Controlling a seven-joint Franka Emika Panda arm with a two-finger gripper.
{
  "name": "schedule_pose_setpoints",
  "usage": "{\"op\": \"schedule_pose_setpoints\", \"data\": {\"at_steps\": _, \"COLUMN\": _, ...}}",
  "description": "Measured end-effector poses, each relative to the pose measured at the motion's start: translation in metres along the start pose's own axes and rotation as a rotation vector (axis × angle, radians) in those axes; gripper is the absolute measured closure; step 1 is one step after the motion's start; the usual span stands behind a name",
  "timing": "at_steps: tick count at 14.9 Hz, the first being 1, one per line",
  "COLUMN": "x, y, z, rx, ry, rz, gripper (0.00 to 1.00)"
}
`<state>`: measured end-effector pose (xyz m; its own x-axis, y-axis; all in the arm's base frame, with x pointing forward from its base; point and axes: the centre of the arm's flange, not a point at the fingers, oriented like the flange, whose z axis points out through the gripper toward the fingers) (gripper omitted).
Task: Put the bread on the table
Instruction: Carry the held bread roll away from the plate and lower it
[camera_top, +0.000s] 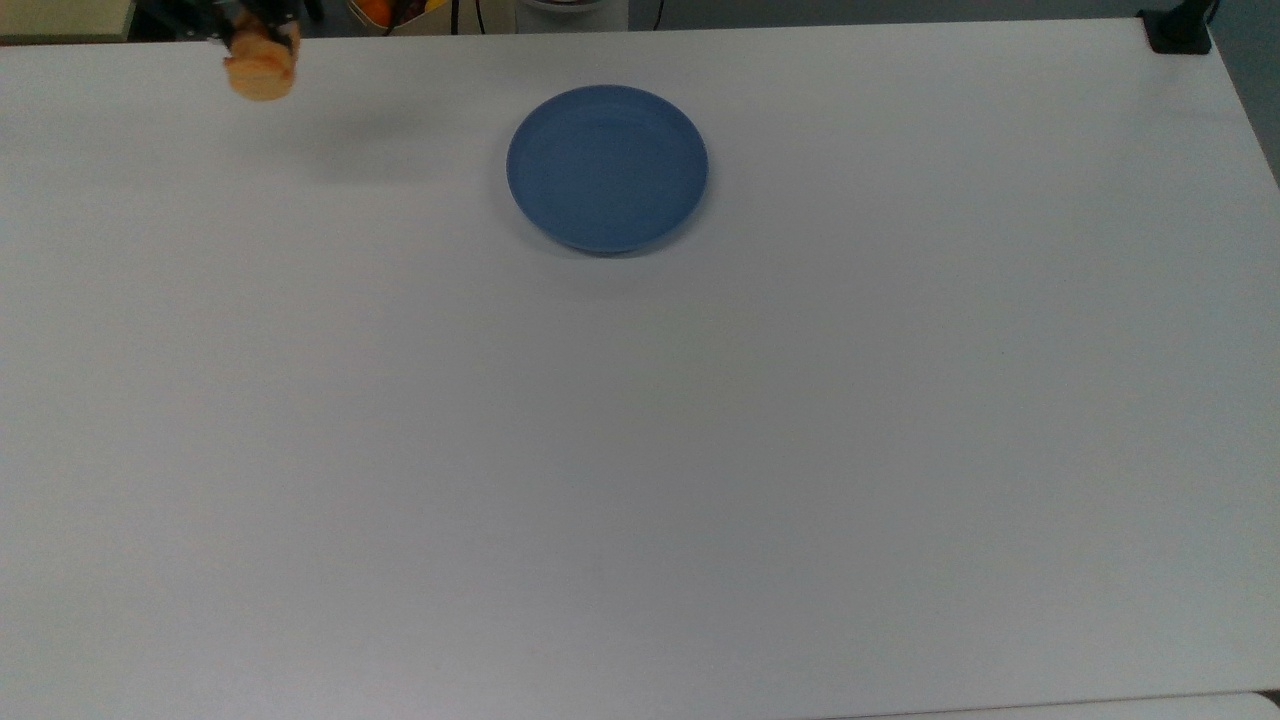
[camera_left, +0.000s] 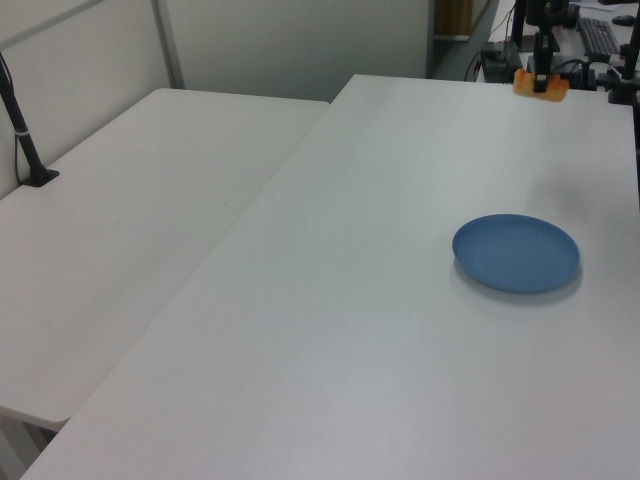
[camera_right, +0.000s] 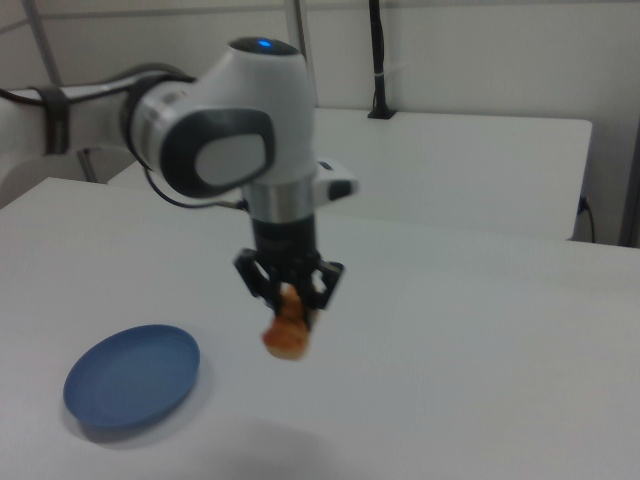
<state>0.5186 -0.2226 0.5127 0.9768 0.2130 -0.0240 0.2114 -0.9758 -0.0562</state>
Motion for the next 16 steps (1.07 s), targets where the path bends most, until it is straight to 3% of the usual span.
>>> {"op": "schedule_pose_setpoints", "data": {"at_steps": 4, "x": -0.023, "y": 0.081, "z": 0.042, "rx": -0.069, "ry": -0.003, "rz": -0.033, "gripper": 0.61}}
{"op": "schedule_pose_setpoints", "data": {"at_steps": 8, "x": -0.032, "y": 0.127, "z": 0.087, "rx": -0.126, "ry": -0.025, "rz": -0.057, "gripper": 0.61}}
{"op": "schedule_pose_setpoints", "data": {"at_steps": 16, "x": -0.026, "y": 0.168, "z": 0.179, "rx": -0.205, "ry": -0.085, "rz": -0.059, "gripper": 0.6}}
